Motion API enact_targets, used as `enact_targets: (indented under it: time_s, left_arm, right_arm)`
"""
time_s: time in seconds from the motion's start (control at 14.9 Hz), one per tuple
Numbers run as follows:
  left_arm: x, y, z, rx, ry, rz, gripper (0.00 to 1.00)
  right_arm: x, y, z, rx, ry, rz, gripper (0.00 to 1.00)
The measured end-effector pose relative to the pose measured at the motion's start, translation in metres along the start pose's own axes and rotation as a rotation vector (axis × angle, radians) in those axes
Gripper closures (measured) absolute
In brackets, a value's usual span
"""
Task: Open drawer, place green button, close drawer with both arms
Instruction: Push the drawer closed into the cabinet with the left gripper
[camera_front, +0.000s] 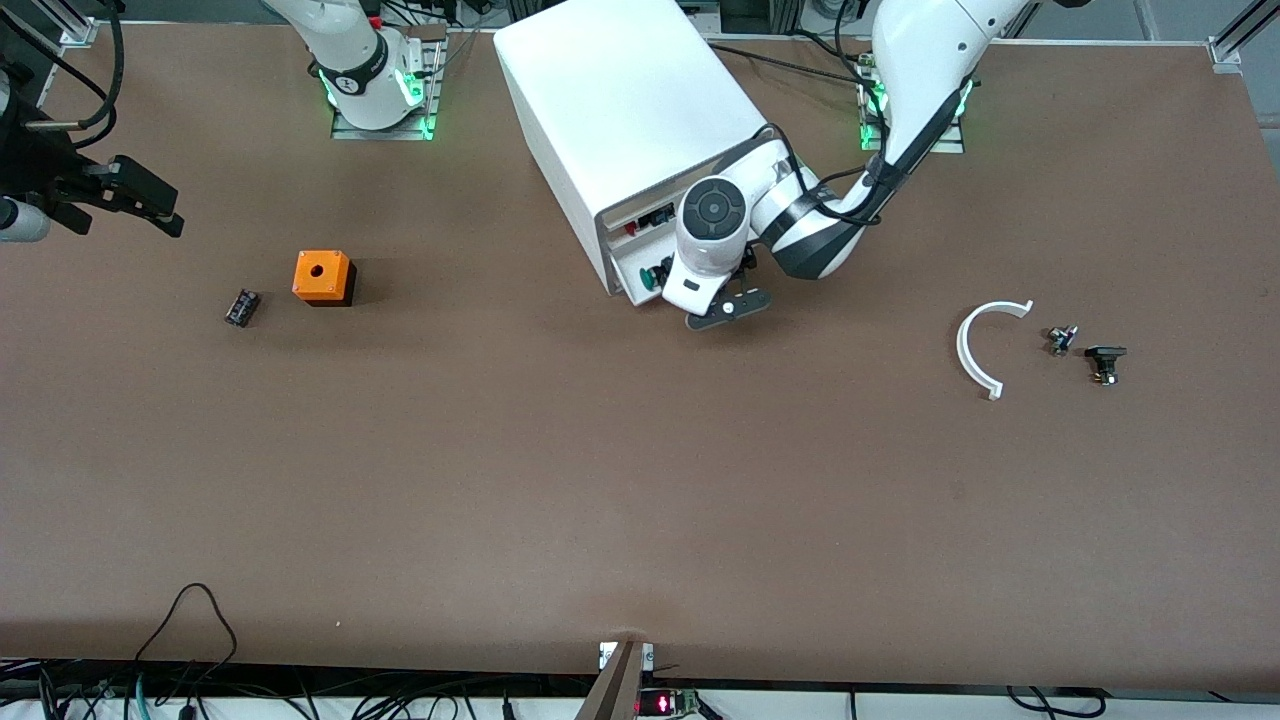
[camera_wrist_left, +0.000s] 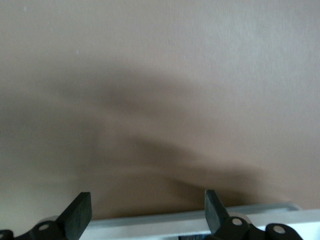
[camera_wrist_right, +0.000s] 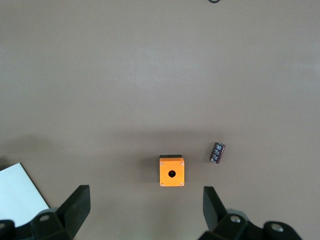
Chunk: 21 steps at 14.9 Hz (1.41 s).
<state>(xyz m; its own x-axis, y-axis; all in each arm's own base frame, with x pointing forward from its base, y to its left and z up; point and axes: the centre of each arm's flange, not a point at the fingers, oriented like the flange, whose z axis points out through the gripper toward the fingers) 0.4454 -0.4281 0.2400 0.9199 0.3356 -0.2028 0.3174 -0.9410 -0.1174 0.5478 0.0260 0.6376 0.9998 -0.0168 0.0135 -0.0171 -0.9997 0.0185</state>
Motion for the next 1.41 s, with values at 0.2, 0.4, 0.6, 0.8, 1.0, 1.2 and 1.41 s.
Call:
enact_targets:
  time_s: [0.2, 0.4, 0.6, 0.8, 1.0, 1.2, 1.41]
  left_arm:
    - [-0.013, 0.002, 0.001, 0.018, -0.027, 0.011, 0.0]
    - [-0.021, 0.004, 0.001, 0.016, -0.064, 0.003, 0.0]
    - [-0.027, 0.005, 0.002, 0.016, -0.084, 0.001, 0.0]
    - [-0.031, 0.006, 0.004, 0.015, -0.105, -0.006, 0.0]
    - [-0.041, 0.009, 0.004, 0.012, -0.121, 0.004, 0.0]
    - [-0.039, 0.008, 0.003, 0.008, -0.121, 0.001, 0.0]
    - [-0.01, 0.001, -0.015, -0.028, -0.113, -0.023, 0.0]
  right_arm:
    - [0.0, 0.0, -0.003, 0.001, 0.007, 0.0, 0.0]
    - [0.0, 0.001, -0.004, 0.001, 0.01, 0.001, 0.0]
    - [0.0, 0.001, -0.004, 0.001, 0.01, 0.002, 0.0]
    - [0.001, 0.001, -0.005, 0.001, 0.013, 0.002, 0.0]
    - [0.001, 0.001, -0.009, 0.002, 0.022, 0.003, 0.0]
    - [0.001, 0.001, -0.01, 0.002, 0.023, 0.003, 0.0]
    - [0.001, 0.001, -0.01, 0.002, 0.024, 0.003, 0.0]
